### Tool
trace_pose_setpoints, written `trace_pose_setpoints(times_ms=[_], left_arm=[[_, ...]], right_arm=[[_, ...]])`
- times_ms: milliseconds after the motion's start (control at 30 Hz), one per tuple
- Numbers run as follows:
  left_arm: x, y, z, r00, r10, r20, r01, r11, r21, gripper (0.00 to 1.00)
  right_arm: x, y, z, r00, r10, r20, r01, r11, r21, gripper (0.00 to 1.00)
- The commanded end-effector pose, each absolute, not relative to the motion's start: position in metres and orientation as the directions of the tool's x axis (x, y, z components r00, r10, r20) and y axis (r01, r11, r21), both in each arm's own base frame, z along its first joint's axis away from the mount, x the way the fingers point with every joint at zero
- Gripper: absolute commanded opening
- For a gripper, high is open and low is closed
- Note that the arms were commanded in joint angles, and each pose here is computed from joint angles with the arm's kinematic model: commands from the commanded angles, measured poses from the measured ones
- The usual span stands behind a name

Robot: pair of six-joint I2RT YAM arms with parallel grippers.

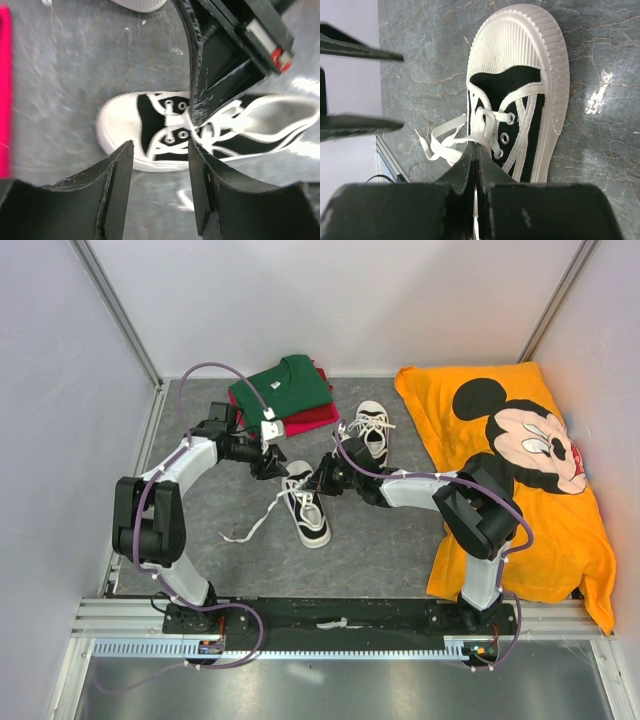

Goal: Tie the shoes

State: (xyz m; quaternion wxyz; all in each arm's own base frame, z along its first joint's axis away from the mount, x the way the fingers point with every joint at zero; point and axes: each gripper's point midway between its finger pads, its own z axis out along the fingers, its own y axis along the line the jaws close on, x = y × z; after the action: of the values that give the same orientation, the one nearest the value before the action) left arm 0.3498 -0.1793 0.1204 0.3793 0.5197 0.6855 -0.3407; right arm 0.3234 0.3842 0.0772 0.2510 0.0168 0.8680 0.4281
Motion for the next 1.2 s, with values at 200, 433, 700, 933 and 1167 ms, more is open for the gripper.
trace_pose_setpoints(times_ms=[200,433,700,933,1167], left_arm=[[0.353,-0.191,0.102,0.432,0.458,-0.777,0.902,-0.222,0.371,0.54],[0.344,-0.21,0.092,0.471,0.429,-0.771,0.878,-0.314,0.362,0.54],[0.346,-0.221,0.077,0.459,0.442,-0.771,0.879,-0.354,0.32,0.53],[0.346,-0.221,0.069,0.436,0.459,-0.774,0.885,-0.372,0.278,0.42],[0.344,-0.219,0.069,0.419,0.476,-0.773,0.887,-0.398,0.235,0.11]], right_arm=[[0.325,0.381,0.073,-0.858,0.222,-0.464,-0.228,0.645,0.729,0.0],[0.327,0.383,0.074,-0.856,0.223,-0.467,-0.233,0.641,0.732,0.0],[0.328,0.384,0.077,-0.854,0.222,-0.471,-0.241,0.633,0.736,0.0],[0.327,0.385,0.08,-0.851,0.219,-0.478,-0.253,0.627,0.737,0.0],[0.328,0.385,0.088,-0.84,0.221,-0.495,-0.274,0.614,0.74,0.0]])
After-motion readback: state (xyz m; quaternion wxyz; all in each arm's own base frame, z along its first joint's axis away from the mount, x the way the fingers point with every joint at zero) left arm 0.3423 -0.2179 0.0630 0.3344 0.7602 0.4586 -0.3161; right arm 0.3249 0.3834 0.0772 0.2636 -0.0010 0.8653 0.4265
